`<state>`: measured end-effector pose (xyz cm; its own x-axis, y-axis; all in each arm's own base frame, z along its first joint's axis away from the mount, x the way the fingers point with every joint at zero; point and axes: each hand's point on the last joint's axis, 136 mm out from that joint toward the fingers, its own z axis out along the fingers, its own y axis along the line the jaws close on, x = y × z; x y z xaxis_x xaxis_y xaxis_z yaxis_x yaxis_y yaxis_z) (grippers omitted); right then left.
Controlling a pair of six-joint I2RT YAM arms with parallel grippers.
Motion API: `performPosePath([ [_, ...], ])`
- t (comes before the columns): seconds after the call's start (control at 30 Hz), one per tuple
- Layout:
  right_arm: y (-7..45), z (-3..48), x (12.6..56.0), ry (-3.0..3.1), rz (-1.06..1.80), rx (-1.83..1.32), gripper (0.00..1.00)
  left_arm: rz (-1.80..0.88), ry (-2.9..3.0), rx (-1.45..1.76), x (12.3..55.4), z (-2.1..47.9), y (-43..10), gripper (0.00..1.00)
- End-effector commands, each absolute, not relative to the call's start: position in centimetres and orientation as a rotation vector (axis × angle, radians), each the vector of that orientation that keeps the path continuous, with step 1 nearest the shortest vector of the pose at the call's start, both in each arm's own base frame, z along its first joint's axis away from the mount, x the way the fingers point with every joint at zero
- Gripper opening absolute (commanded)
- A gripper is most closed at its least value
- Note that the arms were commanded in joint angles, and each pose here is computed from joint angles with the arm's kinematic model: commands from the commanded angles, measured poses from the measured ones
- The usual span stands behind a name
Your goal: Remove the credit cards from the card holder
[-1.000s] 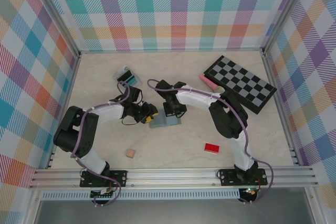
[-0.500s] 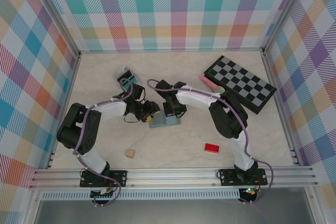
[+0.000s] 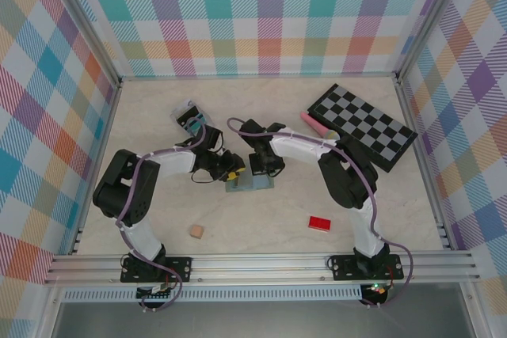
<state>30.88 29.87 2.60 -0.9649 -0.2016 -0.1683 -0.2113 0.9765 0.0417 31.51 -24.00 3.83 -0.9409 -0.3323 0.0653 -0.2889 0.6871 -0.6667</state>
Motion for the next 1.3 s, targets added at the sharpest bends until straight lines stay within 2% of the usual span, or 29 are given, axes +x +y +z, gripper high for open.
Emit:
performPosePath([
  [0.0, 30.7, 2.8, 29.9, 2.987, 0.190, -0.315, 0.01, -1.151, 2.855, -0.480, 30.5, 3.7, -25.0, 0.33],
  [0.1, 30.8, 3.4, 30.0, 2.978, 0.235, -0.303, 0.05, -1.095, 2.880, -0.487, 30.3, 3.2, -24.5, 0.32],
  [0.33, 32.0, 4.5, 29.9, 2.966, 0.426, -0.294, 0.25, -0.990, 2.946, -0.532, 29.3, 0.8, -23.3, 0.19],
  [0.53, 32.4, 4.2, 29.4, 2.982, 0.514, -0.279, 0.34, -0.928, 2.972, -0.556, 28.7, -0.3, -22.5, 0.13],
  [0.97, 32.3, 8.2, 30.2, 2.890, 0.707, -0.227, 0.50, -0.882, 2.993, -0.555, 28.2, -0.9, -22.0, 0.11],
  [1.27, 32.0, 4.5, 30.2, 3.013, 0.578, -0.200, 0.59, -0.907, 2.984, -0.542, 28.2, -0.5, -22.2, 0.12],
])
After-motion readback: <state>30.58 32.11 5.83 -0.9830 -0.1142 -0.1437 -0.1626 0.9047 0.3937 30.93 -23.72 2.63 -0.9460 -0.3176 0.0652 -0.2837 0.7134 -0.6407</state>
